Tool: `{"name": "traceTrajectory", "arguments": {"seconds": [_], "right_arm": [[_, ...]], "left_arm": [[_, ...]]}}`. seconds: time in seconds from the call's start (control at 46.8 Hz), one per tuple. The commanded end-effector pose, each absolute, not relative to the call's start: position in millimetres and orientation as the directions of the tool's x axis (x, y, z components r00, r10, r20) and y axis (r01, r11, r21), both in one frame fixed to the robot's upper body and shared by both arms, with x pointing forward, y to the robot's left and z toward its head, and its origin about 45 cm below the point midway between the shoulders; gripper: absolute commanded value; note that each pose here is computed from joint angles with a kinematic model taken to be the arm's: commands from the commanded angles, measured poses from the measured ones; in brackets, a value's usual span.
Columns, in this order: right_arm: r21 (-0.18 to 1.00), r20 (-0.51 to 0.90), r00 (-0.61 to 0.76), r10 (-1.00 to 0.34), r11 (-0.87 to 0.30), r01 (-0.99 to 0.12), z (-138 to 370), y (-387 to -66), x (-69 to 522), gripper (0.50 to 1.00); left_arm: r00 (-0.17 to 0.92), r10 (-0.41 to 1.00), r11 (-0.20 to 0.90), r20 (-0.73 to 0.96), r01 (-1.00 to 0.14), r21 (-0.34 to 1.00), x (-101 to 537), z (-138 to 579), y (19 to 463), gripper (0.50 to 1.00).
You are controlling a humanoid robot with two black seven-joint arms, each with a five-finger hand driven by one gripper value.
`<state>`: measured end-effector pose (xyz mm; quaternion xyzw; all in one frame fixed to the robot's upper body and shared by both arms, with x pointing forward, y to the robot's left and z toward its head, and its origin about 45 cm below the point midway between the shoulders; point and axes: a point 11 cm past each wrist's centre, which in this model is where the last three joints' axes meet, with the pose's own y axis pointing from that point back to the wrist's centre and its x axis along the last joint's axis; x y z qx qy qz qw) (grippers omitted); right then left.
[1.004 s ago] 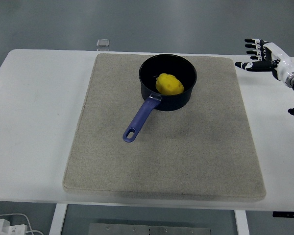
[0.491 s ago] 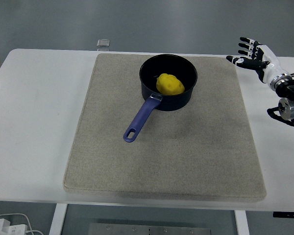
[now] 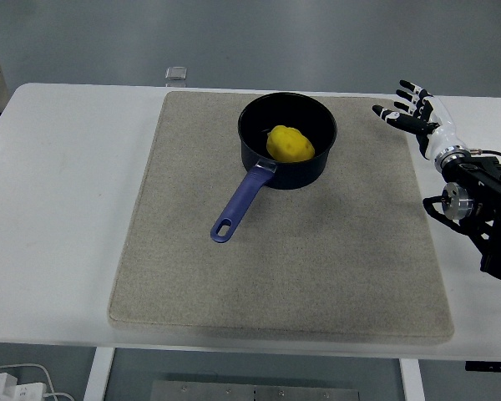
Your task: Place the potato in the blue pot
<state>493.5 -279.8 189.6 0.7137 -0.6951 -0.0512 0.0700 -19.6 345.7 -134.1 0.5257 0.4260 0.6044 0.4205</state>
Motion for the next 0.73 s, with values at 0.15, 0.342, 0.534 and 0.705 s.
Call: {"name": "traceTrajectory", "arguments": {"seconds": [0.15,0.342,0.534,0.705], "right_arm": [[0.144,-0.073,-0.06,-0.996,0.049,-0.988,201,-288,499,0.895],[0.106,-0.144,-0.108,-0.984,0.093,-0.99,221,-286,508,0.895],[0.084,-0.179,-0.14,-0.974,0.127,-0.988,235,-286,514,0.895],[0.073,-0.19,-0.127,-0.974,0.115,-0.991,241,-270,518,0.895]], "left_arm": [[-0.094,0.956,-0.283,0.277,-0.061,0.957,-19,-134,346,0.992],[-0.094,0.957,-0.282,0.276,-0.061,0.958,-19,-134,346,0.992],[-0.094,0.956,-0.283,0.277,-0.061,0.957,-19,-134,346,0.992],[-0.094,0.956,-0.283,0.277,-0.06,0.957,-20,-134,346,0.992]]}}
